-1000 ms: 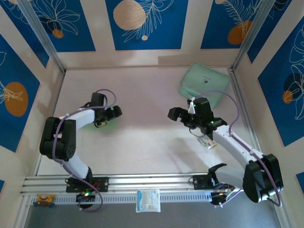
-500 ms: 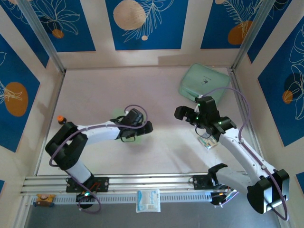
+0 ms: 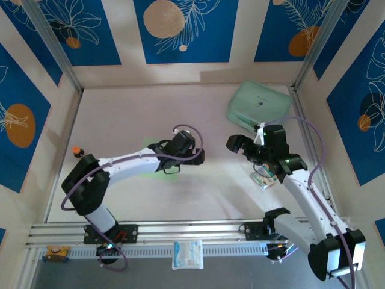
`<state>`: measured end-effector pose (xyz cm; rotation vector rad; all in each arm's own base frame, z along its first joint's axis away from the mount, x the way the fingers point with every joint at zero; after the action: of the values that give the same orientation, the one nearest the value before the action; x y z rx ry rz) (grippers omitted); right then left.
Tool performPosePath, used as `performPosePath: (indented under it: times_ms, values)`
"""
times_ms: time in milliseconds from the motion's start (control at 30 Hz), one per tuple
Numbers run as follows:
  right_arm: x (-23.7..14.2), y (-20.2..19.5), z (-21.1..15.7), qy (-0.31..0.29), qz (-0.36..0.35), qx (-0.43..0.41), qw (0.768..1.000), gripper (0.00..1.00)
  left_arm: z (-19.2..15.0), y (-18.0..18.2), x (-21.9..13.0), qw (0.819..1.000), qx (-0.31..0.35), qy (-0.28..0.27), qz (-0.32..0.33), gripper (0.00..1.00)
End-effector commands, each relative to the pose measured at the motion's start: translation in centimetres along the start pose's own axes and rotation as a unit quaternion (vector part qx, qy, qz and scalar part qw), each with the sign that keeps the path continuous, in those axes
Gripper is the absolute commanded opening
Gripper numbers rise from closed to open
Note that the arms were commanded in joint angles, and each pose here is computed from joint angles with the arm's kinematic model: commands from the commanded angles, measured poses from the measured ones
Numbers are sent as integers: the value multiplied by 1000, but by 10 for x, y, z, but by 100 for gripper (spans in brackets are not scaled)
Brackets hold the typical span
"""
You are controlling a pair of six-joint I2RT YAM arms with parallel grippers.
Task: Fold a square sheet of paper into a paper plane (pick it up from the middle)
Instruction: Move the paper to the center of the table.
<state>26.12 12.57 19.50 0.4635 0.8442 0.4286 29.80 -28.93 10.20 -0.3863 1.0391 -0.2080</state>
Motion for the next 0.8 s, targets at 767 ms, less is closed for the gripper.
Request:
performPosePath:
  times_ms: [767]
  values:
    - [17,-3,-13,29,5,37,999,99,-20,66,36,980,-110,157,-52,100]
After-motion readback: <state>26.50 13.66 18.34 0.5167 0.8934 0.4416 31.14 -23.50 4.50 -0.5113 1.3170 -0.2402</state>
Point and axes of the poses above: each hand's point on the last joint's axis, 136 mm out from that joint toward the fingers, its own x axis out along the fingers, its own y axis along the line the jaws close on, z = x × y, the point moved 1 cm from there along -x, back along the fingers, and after that the axes turned 14 degrees about -x, right-handed, at the moved point
